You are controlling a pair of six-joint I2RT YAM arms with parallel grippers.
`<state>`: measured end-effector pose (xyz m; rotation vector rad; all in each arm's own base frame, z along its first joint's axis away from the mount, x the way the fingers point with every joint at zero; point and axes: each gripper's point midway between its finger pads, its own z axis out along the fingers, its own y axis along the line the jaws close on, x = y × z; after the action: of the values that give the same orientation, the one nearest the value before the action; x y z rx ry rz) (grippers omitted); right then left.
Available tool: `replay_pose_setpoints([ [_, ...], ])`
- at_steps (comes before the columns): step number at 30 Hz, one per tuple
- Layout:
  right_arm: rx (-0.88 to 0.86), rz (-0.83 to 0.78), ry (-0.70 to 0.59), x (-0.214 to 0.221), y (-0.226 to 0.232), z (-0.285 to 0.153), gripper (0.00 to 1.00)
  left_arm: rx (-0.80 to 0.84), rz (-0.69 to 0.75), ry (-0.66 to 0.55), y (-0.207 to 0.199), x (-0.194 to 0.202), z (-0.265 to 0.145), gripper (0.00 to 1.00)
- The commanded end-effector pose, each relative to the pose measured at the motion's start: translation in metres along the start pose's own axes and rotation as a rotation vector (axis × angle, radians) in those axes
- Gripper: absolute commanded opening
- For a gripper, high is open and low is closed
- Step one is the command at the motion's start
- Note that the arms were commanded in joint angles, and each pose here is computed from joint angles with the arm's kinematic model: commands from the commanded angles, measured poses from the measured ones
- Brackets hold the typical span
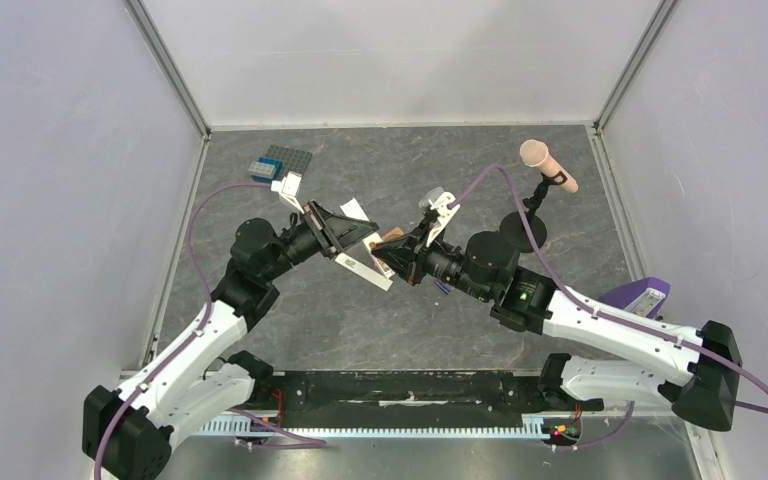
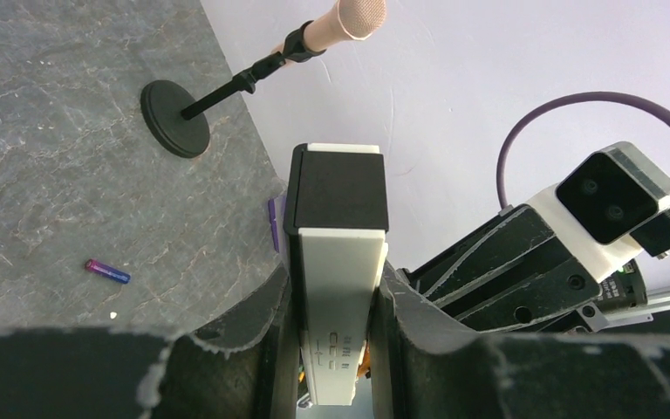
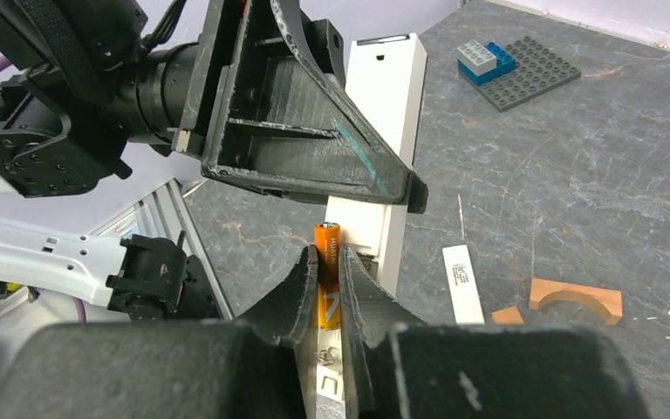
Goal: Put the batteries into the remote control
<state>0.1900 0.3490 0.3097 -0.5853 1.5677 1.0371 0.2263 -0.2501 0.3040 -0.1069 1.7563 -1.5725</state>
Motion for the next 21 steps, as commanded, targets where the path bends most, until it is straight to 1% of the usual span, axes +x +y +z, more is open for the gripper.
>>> replay_pose_setpoints([
  [1,-0.005,-0.033,-0.014,-0.007,0.001,0.001,0.05,0.101,0.021,-0.037,-0.043,-0.017,-0.004,0.02],
  [7,0.006,-0.042,0.003,0.001,-0.003,0.0,0.05,0.108,-0.005,-0.039,-0.046,-0.018,-0.004,0.02],
  [12,0.002,-0.038,0.029,0.006,-0.002,-0.001,0.05,0.108,-0.031,-0.069,-0.049,-0.023,-0.005,0.02],
  [21,0.009,-0.025,0.06,0.022,-0.006,-0.008,0.05,0.131,-0.013,-0.102,-0.054,-0.028,-0.009,0.02],
])
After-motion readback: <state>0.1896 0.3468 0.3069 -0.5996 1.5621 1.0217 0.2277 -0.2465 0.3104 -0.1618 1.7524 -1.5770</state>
